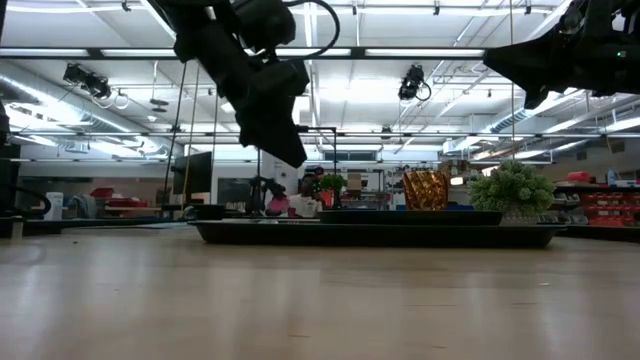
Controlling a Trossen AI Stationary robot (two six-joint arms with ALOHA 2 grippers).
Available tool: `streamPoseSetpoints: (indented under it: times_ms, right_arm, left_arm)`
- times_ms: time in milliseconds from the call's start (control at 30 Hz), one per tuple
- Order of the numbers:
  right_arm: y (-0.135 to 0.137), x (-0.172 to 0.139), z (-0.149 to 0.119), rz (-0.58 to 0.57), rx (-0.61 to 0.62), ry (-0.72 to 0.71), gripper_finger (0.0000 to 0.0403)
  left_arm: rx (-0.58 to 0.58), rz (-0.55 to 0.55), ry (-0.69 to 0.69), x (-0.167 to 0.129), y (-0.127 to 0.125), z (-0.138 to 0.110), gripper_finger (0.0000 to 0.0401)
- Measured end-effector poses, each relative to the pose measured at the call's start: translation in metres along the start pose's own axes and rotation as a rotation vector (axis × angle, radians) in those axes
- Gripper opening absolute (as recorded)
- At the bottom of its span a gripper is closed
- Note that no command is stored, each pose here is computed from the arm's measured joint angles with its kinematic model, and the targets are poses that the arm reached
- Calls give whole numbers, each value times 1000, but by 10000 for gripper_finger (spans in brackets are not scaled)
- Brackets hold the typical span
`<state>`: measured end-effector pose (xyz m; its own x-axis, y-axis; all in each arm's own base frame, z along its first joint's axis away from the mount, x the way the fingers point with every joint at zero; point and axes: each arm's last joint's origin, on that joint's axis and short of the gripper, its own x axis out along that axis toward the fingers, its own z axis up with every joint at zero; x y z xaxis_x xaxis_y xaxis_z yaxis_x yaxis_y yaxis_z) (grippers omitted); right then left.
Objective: Pick and place plate/cup/fork/spoon on tray
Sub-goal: Return to Home Position
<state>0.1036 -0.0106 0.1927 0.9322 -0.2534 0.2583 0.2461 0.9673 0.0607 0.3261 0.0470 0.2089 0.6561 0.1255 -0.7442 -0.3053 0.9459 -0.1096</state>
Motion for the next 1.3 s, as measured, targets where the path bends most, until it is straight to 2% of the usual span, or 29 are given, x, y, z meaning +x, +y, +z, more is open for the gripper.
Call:
streamPoseSetpoints:
  times_ms: [233, 367, 500, 700, 767, 833, 1000, 1100, 1200, 1300]
  right_arm:
    - [0, 0, 0, 0, 0, -1, 68]
    - [0, 0, 0, 0, 0, -1, 68]
    - [0, 0, 0, 0, 0, -1, 68]
    - [0, 0, 0, 0, 0, 0, 68]
    - [0, 0, 0, 0, 0, -1, 68]
    - [0, 0, 0, 0, 0, -1, 68]
    - [0, 0, 0, 0, 0, -1, 68]
    - [0, 0, 0, 0, 0, -1, 68]
    - [0, 0, 0, 0, 0, -1, 68]
    - [0, 0, 0, 0, 0, -1, 68]
  left_arm:
    - [-51, -6, -11, 0, -2, 1, 133]
    - [-179, -17, -30, 0, -4, 2, 133]
    - [-381, -35, -93, -1, -5, 9, 133]
    - [-443, 4, -228, -9, -6, 19, 133]
    - [-390, 71, -257, -13, -10, 18, 133]
    - [-275, 116, -315, -19, -21, 20, 133]
    - [57, 70, -418, -49, -60, 21, 133]
    - [202, 63, -473, -75, -73, 20, 133]
    - [295, 52, -553, -104, -74, 15, 133]
    - [318, 41, -587, -119, -65, -5, 133]
